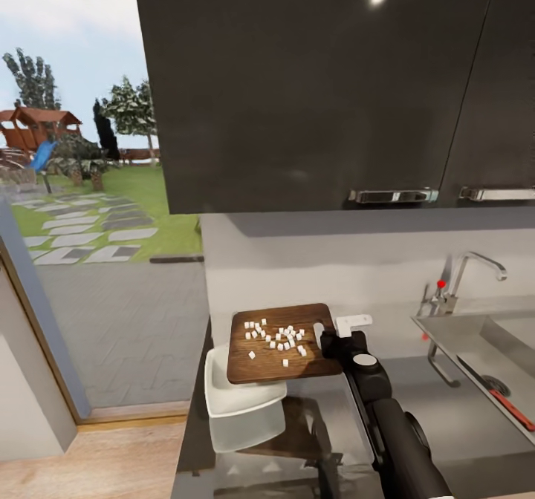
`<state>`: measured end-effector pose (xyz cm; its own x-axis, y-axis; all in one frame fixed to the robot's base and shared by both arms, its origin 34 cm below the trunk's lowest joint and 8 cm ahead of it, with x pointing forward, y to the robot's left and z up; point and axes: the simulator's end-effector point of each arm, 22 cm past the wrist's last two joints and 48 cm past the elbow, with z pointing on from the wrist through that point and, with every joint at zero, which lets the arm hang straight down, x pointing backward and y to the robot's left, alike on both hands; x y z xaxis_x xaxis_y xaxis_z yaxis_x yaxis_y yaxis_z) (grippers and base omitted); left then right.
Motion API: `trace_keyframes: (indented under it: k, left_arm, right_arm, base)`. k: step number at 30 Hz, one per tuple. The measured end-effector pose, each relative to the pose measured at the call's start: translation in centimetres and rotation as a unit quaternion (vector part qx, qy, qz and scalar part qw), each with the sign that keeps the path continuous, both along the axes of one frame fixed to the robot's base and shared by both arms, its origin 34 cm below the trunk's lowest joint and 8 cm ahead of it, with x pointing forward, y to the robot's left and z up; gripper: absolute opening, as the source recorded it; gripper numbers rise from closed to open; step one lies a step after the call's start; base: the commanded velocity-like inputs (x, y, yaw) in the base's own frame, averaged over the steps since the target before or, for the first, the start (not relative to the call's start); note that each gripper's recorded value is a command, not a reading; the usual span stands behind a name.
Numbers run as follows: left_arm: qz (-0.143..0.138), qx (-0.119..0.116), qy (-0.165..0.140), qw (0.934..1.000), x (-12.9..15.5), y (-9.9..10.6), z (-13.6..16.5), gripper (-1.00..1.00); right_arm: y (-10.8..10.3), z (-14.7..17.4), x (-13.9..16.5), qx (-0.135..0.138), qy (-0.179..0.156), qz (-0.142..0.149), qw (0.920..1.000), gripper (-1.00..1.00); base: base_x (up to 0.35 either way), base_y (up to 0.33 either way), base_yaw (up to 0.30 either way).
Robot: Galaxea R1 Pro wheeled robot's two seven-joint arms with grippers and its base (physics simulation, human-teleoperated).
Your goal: In the kitchen, take the Vidalia onion out of the sink, dice it on the chopping board with the paring knife, put the diced onion into the bowl on the countertop, then place both the paring knife and the chopping board into the sink.
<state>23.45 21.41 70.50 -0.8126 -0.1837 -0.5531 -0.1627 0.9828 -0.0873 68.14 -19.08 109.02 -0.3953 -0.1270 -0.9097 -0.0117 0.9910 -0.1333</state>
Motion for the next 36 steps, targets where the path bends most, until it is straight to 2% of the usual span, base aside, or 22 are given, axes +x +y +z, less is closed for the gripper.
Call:
trace_keyframes:
  k: [6,17,24,36]
  left_arm:
    - [0.0,0.0,-0.004,1.0,0.2,0.0,0.1,1.0]
    - [0.0,0.0,-0.013,0.9999,0.7,0.0,0.3,1.0]
    - [0.0,0.0,-0.017,0.9998,1.0,0.0,0.4,1.0]
    - [0.0,0.0,-0.027,0.9996,1.6,0.0,0.7,1.0]
  right_arm:
    - [0.0,0.5,-0.1,0.001,-0.005,0.0,1.0,-1.0]
    - [0.1,1.5,-0.3,0.001,-0.013,0.001,0.9999,-1.0]
    - [0.3,2.2,-0.4,0.002,-0.019,0.003,0.9998,-1.0]
    - [0.3,3.2,-0.6,0.001,-0.029,0.004,0.9996,-1.0]
  base:
    - [0.104,0.195,0.0]
    - [0.013,0.027,0.0]
    - [0.0,0.177,0.0]
    - [0.0,0.015,0.0]
